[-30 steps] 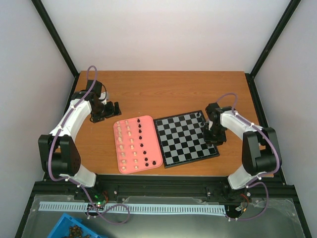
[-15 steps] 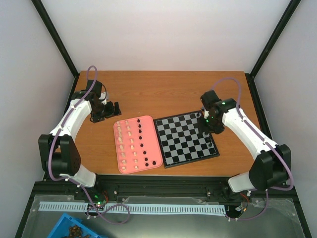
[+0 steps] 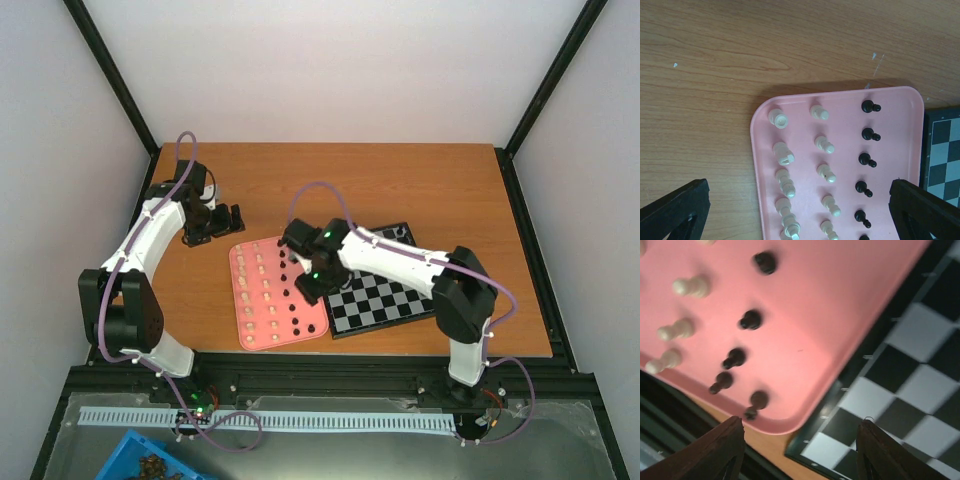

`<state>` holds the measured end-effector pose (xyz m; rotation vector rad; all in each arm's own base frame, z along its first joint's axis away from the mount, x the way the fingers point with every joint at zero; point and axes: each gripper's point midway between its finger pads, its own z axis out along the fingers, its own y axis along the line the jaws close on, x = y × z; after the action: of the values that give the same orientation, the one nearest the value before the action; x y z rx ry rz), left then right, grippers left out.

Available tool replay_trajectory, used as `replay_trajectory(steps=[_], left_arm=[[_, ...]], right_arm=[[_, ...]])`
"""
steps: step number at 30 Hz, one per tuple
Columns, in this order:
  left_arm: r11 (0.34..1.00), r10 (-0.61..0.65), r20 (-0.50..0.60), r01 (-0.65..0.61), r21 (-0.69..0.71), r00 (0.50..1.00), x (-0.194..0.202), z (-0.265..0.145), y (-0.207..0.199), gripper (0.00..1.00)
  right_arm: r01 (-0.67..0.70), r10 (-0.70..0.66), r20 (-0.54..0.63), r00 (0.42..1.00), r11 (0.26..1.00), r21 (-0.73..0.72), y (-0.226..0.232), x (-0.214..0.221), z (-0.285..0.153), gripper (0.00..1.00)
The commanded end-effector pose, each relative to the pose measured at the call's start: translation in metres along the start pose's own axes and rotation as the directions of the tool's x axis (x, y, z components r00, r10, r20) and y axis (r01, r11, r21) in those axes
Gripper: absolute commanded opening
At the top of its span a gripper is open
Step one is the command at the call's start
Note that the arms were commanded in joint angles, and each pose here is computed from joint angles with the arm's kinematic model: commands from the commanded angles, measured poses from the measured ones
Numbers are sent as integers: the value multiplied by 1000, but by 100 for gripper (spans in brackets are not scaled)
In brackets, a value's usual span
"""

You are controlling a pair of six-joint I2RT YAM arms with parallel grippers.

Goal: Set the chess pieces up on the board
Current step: Pick up the chess piece from the storage box.

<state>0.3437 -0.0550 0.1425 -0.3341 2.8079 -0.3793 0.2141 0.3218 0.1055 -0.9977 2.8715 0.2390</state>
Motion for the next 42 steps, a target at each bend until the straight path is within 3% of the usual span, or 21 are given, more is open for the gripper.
replay_trajectory(steps=[1, 22, 29, 42], left_arm=[[1000, 6, 7, -6, 11, 1000, -3, -4, -6, 100], [1000, 8, 21, -8, 22, 1000, 0, -7, -7, 100], [1000, 8, 18, -8, 23, 1000, 0, -5, -8, 100], [1000, 6, 10, -6, 21, 1000, 2, -2, -6, 100]], right_arm=[[107, -110, -27, 994, 990, -94, 43, 7, 11, 60], [169, -191, -161, 968, 975, -143, 57, 47, 69, 51], [169, -192, -180, 965, 976, -136, 55, 50, 74, 36], [175, -200, -193, 961, 975, -137, 55, 52, 75, 18]])
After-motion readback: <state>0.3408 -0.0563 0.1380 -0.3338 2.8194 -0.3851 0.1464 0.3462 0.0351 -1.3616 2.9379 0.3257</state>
